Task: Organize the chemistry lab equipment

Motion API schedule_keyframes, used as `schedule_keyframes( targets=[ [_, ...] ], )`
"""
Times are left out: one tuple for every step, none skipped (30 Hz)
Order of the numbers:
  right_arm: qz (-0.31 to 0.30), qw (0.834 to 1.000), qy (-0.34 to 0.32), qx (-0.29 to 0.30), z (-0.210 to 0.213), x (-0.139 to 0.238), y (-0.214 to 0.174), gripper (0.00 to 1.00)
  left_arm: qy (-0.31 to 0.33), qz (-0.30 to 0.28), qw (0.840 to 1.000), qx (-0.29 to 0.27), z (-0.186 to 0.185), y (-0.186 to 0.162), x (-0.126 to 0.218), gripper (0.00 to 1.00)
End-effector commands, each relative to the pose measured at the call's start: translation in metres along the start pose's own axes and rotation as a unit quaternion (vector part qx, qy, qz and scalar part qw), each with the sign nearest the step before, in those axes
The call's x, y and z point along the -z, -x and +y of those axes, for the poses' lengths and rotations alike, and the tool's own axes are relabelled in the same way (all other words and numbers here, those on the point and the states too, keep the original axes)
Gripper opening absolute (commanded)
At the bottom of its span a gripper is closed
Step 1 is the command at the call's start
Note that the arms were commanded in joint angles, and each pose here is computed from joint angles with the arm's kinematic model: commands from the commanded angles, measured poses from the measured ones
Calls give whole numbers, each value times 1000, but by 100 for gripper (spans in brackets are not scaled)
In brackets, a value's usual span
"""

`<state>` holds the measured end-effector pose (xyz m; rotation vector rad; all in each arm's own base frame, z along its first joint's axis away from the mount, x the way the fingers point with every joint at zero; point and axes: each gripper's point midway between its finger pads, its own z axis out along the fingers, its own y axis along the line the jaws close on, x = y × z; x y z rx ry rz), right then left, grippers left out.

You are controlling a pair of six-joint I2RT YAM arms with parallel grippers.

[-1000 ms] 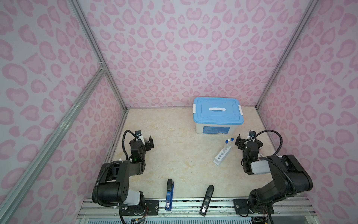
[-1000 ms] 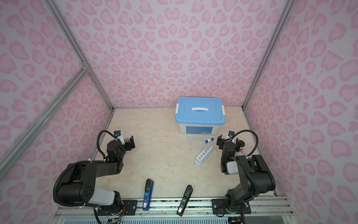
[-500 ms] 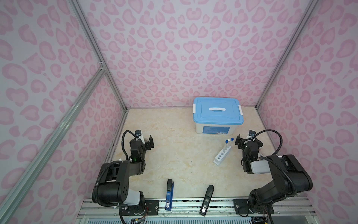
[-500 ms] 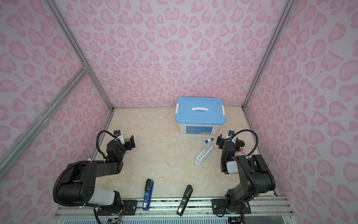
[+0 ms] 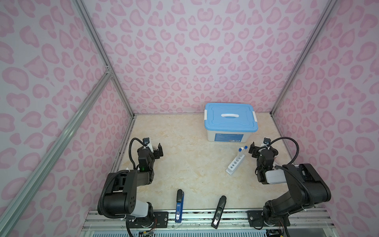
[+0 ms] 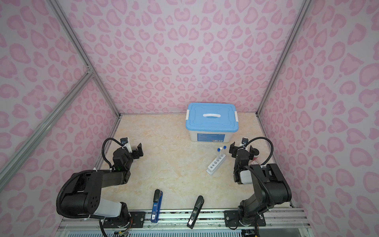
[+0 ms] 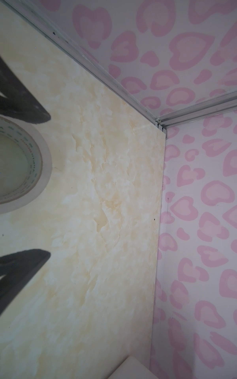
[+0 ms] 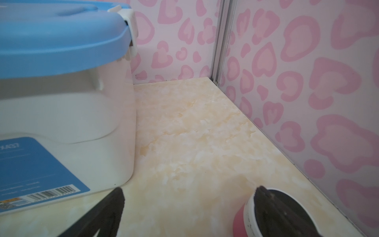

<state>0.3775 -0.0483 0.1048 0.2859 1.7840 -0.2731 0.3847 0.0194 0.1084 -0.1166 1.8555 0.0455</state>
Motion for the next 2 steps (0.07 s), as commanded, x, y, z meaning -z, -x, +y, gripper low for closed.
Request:
schedule_keyframes(
  targets=[
    [-3,1000,0,-2,0,-1,1,99,-2,-18,1000,0,-1,9,-1,97],
    [-4,1000,0,-2,1,-1,2,99,-2,-19,1000,1,-1,10,-1,97]
  ],
)
